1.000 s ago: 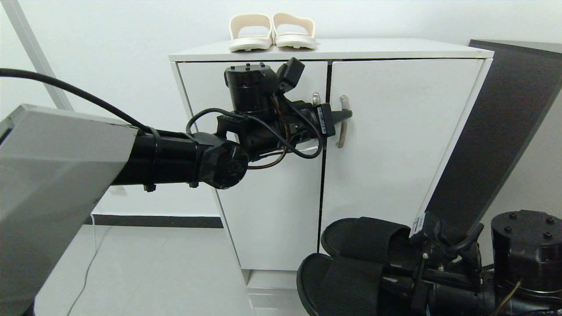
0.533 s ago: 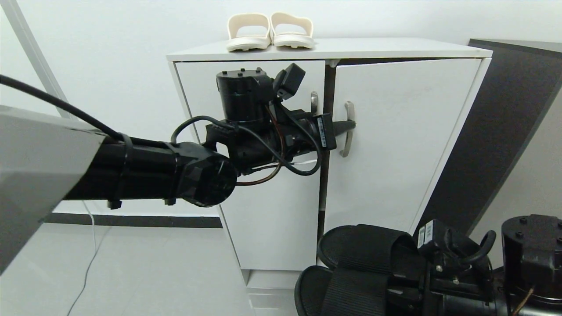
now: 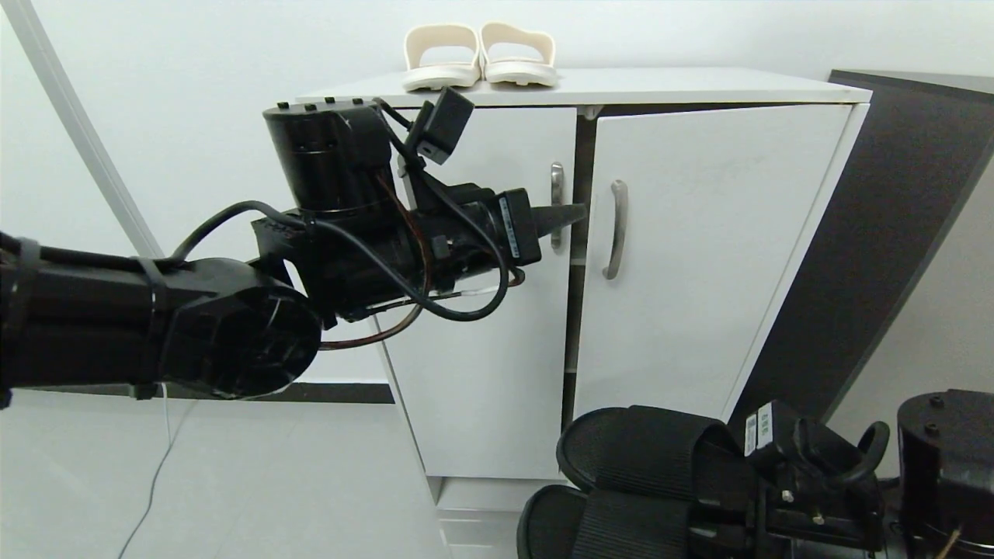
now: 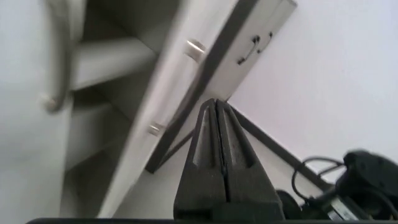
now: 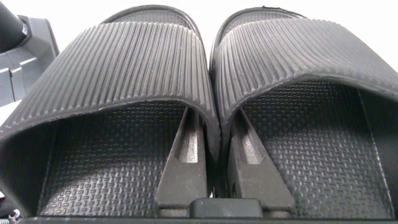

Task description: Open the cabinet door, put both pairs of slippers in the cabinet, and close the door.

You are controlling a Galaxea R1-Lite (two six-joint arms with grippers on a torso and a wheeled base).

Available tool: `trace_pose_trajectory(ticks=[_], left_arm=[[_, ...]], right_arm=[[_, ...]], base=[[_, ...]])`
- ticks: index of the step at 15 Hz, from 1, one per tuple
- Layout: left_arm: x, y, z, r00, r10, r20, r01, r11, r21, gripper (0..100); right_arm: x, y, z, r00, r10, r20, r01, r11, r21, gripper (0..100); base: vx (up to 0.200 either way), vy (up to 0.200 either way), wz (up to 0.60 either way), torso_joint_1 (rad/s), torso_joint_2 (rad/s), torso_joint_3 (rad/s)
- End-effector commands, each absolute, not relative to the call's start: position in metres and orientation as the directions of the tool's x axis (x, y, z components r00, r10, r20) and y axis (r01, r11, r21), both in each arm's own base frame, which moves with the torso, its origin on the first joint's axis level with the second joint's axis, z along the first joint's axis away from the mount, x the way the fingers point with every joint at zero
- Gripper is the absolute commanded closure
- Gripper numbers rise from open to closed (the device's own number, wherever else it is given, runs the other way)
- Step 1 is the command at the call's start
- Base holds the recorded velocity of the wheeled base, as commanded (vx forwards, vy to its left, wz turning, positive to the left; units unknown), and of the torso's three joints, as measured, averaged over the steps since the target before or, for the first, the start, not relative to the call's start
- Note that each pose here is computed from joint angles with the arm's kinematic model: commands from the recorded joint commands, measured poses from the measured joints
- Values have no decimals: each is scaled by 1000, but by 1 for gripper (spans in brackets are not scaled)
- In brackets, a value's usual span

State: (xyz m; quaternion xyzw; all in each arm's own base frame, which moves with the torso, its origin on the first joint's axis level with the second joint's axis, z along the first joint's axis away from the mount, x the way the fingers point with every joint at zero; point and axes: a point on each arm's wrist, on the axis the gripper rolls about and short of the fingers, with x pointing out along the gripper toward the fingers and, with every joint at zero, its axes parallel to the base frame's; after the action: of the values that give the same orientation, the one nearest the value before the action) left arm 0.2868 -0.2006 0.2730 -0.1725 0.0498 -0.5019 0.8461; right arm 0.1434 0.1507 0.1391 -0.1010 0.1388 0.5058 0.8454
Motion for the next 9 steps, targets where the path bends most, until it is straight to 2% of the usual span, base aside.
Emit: trace_pose_trajectory(ticks=[1, 4, 9], left_arm=[[303, -199, 274, 493, -864, 101, 828, 431, -358, 100], [333, -208, 269, 501, -858, 112, 821, 430, -376, 100], [356, -231, 267, 480, -865, 144, 837, 402, -372, 100]], right_arm=[[142, 151, 139, 445, 830, -335, -886, 462, -31, 100], [137, 152, 139, 429, 838, -338, -895, 446, -30, 100], [135, 153, 138, 421, 841, -341, -899, 437, -32, 100]], base=[[0, 0, 0, 0, 0, 0], [0, 0, 0, 0, 0, 0], [0, 0, 0, 0, 0, 0]])
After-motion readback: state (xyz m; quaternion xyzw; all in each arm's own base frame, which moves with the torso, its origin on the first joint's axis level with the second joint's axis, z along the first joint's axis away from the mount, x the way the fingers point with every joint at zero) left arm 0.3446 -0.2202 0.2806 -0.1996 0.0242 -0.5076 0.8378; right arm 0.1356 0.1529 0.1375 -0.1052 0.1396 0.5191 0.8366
